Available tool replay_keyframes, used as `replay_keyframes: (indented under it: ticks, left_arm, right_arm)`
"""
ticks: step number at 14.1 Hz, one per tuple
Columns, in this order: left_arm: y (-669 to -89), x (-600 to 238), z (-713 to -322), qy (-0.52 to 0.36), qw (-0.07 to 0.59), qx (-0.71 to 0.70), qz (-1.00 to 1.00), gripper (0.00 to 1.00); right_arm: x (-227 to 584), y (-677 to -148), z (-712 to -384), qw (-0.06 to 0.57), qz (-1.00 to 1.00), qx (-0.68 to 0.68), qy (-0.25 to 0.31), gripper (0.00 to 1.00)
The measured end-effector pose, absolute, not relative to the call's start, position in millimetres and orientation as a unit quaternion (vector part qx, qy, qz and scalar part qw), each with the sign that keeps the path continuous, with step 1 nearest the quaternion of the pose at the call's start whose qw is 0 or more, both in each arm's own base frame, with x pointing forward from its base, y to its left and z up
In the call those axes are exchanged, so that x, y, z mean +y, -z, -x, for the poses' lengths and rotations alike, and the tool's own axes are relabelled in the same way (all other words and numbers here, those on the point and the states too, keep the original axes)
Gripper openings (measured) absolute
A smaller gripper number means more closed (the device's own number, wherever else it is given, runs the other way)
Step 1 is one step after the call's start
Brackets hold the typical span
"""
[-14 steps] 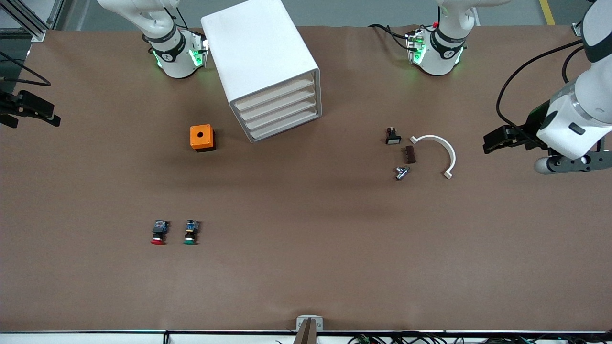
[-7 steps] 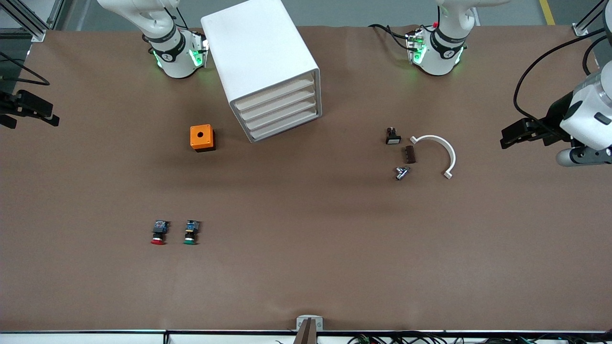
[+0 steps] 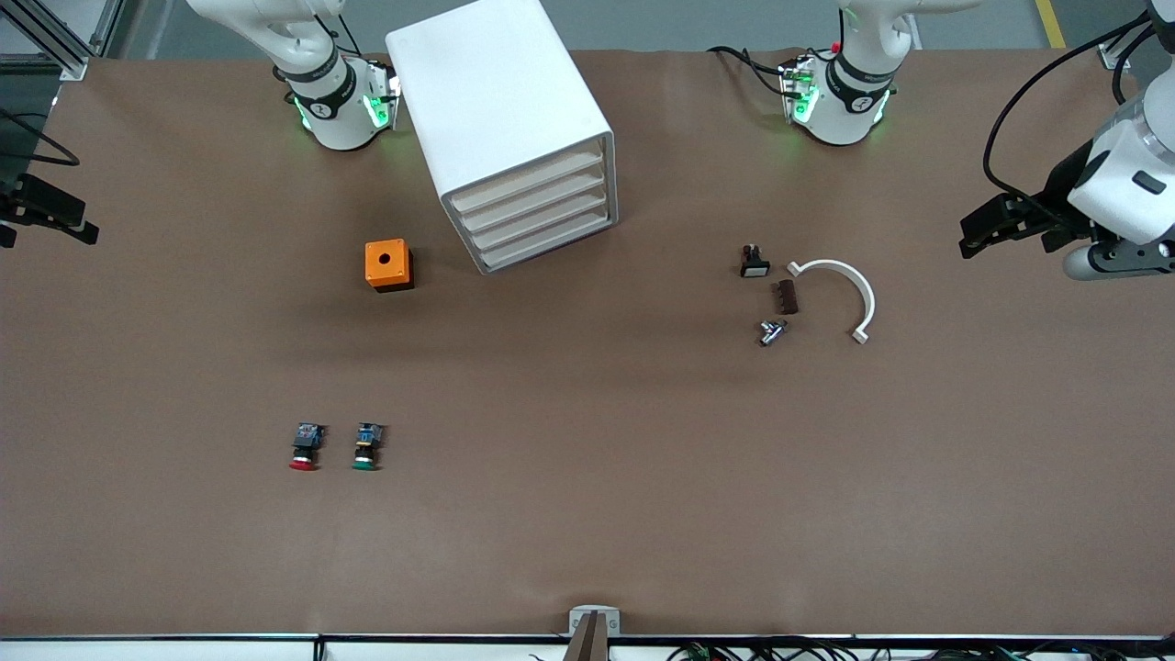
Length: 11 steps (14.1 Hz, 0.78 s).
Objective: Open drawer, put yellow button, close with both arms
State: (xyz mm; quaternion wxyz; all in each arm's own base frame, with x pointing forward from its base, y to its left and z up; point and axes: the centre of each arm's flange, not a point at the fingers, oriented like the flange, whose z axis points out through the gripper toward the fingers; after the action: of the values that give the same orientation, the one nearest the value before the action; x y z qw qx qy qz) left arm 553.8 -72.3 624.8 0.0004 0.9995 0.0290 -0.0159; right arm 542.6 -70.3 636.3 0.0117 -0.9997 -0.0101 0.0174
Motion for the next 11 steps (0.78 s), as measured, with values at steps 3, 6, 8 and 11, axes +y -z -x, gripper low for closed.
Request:
replay_keyframes:
  ticks: [3, 6, 8, 11]
  left_arm:
    - [-625, -68, -552, 0.015, 0.000, 0.033, -0.999, 1.00]
    - [-623, -65, -553, 0.015, 0.000, 0.035, -0.999, 1.00]
    - [-625, -64, -552, 0.013, 0.000, 0.037, -0.999, 1.00]
    - [-629, -59, -550, 0.010, 0.000, 0.041, -0.999, 1.00]
  right_arm:
    - [-70, -636, -543, 0.012, 1.000, -0.010, -0.017, 1.00]
    - [-70, -636, -543, 0.012, 1.000, -0.010, -0.017, 1.00]
    - [-70, -636, -543, 0.012, 1.000, -0.010, -0.017, 1.00]
    - [-70, -636, -543, 0.012, 1.000, -0.010, -0.017, 1.00]
